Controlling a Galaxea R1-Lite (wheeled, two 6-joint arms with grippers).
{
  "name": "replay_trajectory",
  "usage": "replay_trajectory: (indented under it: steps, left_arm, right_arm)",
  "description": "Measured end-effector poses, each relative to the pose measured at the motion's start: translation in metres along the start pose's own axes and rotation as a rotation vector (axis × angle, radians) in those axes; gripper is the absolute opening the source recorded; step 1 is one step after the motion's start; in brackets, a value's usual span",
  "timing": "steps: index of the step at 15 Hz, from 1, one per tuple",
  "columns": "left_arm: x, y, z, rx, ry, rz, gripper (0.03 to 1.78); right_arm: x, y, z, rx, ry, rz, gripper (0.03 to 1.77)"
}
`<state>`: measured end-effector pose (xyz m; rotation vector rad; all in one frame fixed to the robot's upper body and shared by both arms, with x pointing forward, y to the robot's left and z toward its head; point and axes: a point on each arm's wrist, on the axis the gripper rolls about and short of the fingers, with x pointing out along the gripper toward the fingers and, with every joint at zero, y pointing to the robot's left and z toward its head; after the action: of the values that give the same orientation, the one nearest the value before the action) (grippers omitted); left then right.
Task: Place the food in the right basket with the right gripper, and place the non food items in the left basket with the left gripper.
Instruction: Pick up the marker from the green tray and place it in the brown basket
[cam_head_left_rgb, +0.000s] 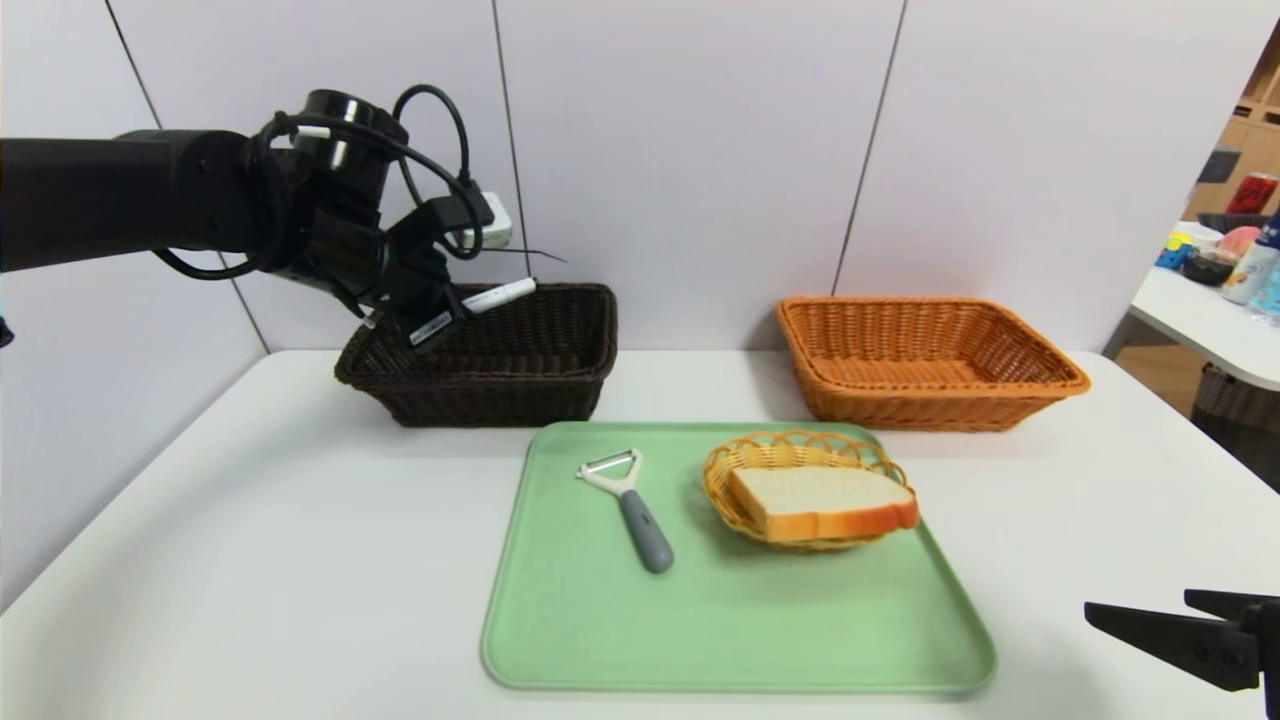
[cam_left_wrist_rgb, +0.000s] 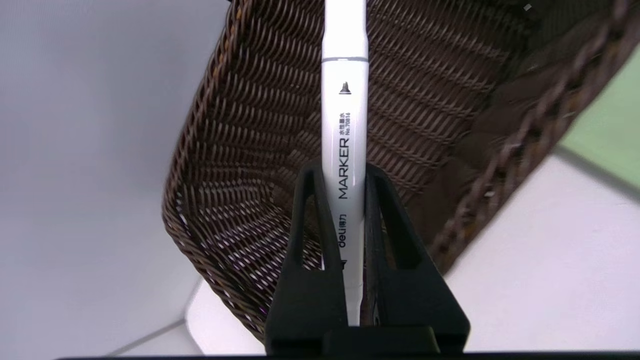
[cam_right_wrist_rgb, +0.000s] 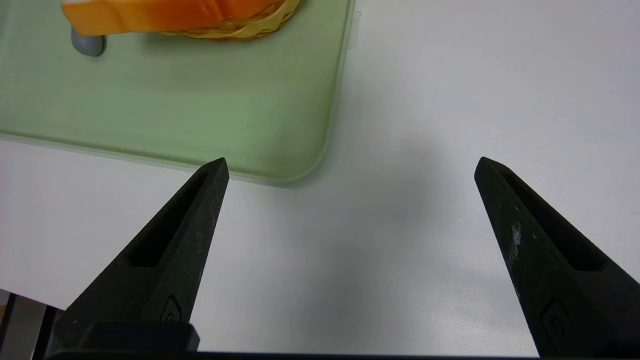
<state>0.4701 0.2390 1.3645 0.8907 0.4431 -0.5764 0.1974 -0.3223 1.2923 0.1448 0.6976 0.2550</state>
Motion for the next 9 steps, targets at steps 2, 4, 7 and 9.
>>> replay_trajectory:
  steps: [2,4,7,9]
  left_arm:
    - [0.018,0.006,-0.007,0.077,-0.033,-0.006,0.17]
    - [0.035,0.008,-0.014,0.133,-0.050,-0.022,0.17]
    - [0.058,0.009,-0.019,0.146,-0.058,-0.004,0.17]
    - [0.070,0.009,-0.025,0.141,-0.049,-0.008,0.17]
  right_arm:
    - [0.000,0.000,0.000,-0.001,0.002,-0.001,1.70]
    - [0.000,0.000,0.000,-0.001,0.000,-0.003,1.70]
    - [-0.001,0.000,-0.002,-0.001,0.003,-0.005,1.70]
    - [-0.001,0.000,-0.004,0.000,0.003,-0.005,1.70]
